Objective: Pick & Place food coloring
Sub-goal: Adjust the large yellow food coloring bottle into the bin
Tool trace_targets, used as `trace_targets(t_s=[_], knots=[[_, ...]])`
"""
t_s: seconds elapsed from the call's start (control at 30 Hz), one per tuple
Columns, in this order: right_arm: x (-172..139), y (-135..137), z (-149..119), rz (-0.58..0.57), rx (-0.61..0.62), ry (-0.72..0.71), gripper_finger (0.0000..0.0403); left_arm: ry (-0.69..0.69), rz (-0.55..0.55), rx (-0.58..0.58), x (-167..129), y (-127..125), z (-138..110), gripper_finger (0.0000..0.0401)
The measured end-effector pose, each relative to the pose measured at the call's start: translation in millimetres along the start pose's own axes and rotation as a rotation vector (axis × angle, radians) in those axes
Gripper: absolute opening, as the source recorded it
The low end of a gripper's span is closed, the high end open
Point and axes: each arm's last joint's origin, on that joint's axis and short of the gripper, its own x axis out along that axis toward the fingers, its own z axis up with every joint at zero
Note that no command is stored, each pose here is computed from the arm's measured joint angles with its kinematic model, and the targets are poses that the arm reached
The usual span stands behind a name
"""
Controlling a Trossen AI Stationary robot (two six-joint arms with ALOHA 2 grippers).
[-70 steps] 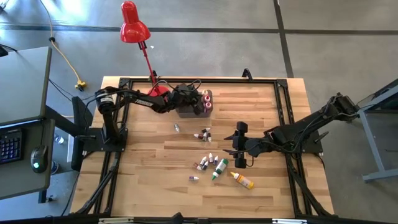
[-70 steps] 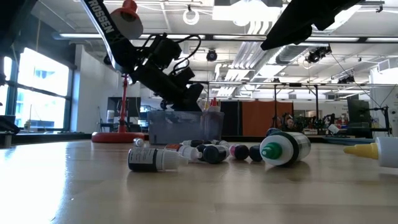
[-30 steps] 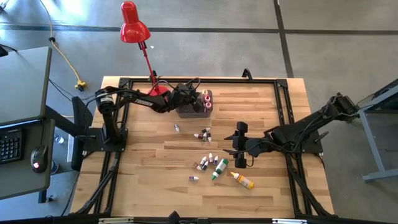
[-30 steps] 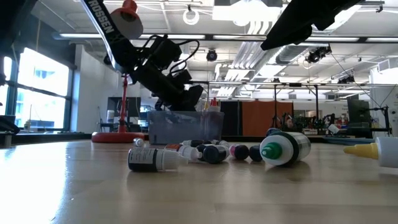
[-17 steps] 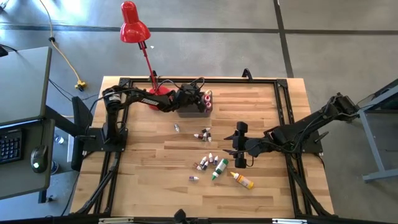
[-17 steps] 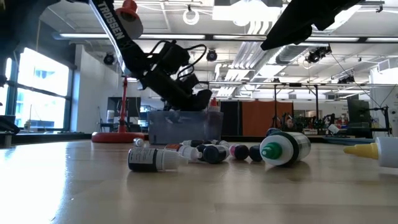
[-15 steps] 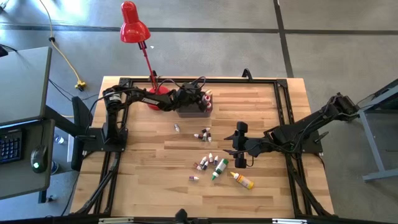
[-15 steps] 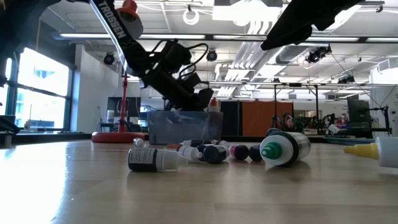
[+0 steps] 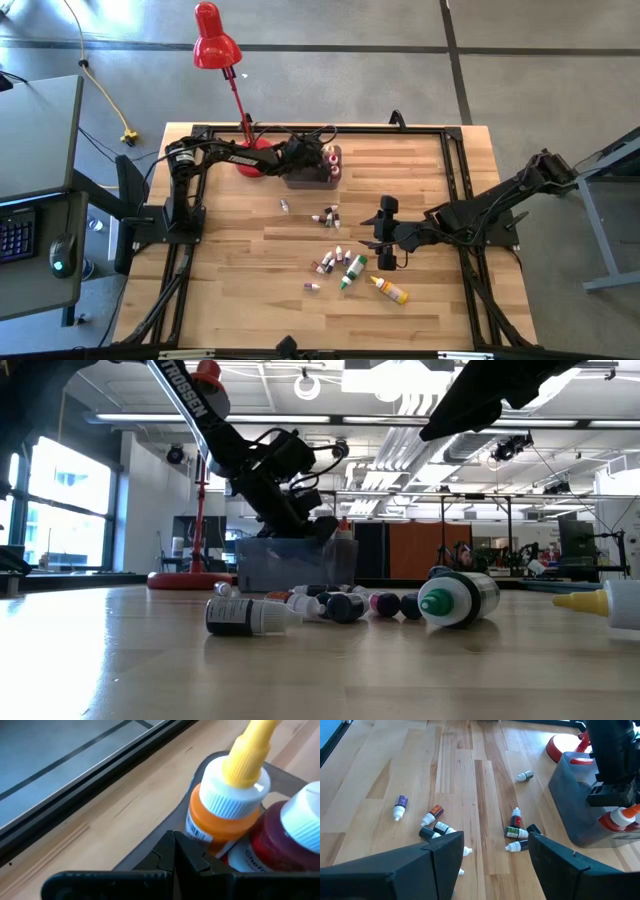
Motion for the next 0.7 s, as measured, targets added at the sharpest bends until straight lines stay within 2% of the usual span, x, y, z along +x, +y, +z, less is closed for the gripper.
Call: trace_targets(t_s=[0.7], knots=[[0.0,0.0,0.0,0.0,0.0,0.0,0.0216,0.01,-0.13,0.002,3.9,-4.6,-2.9,0.0]])
